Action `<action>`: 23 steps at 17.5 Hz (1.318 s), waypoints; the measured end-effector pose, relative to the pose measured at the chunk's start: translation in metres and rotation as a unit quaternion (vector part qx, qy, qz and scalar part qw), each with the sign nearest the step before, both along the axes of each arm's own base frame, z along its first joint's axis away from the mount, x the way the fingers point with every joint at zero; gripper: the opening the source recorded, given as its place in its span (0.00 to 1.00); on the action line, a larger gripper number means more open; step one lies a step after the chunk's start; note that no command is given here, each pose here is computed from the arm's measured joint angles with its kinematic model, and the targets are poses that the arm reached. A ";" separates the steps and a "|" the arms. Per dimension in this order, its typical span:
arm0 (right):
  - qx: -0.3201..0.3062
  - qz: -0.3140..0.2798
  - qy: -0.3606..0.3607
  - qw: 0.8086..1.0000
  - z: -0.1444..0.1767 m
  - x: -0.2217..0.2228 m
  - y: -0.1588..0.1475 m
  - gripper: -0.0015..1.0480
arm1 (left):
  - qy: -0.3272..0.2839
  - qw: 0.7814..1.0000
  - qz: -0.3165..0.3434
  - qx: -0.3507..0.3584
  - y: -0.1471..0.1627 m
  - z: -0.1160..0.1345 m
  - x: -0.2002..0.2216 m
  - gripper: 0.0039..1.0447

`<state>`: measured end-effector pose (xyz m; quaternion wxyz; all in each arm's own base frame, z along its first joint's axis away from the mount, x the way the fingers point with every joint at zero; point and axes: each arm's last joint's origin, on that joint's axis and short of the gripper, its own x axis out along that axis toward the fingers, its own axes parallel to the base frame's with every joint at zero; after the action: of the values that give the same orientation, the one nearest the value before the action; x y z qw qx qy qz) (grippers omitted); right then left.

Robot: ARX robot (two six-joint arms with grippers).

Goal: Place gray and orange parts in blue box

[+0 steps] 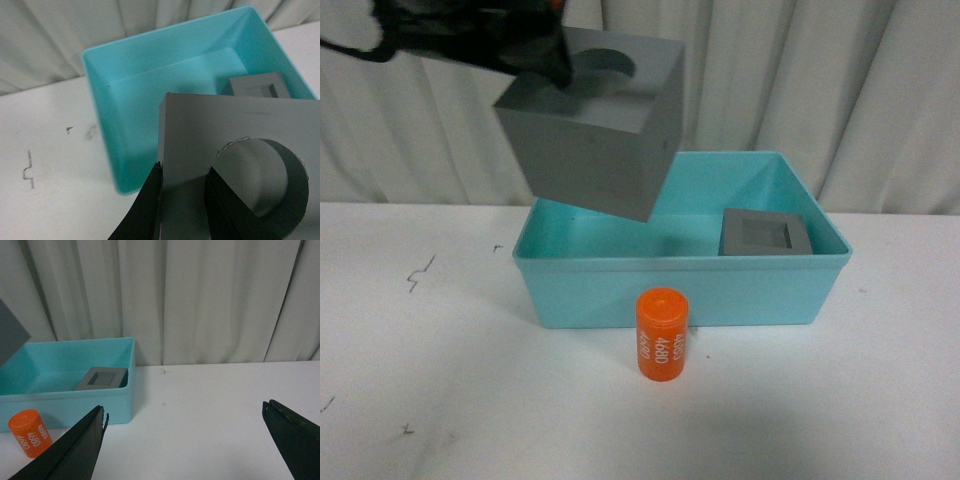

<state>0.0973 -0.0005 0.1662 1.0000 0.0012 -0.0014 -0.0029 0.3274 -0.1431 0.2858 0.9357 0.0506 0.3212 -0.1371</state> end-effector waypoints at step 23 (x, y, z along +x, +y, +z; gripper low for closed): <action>0.000 0.000 0.000 1.000 0.000 0.000 0.000 0.94 | 0.102 0.985 0.136 0.009 -0.004 -0.082 0.102 0.18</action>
<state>0.0973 -0.0005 0.1662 1.0000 0.0012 -0.0014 -0.0029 0.4293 -0.1470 0.2034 0.9073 0.0009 0.4203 -0.0097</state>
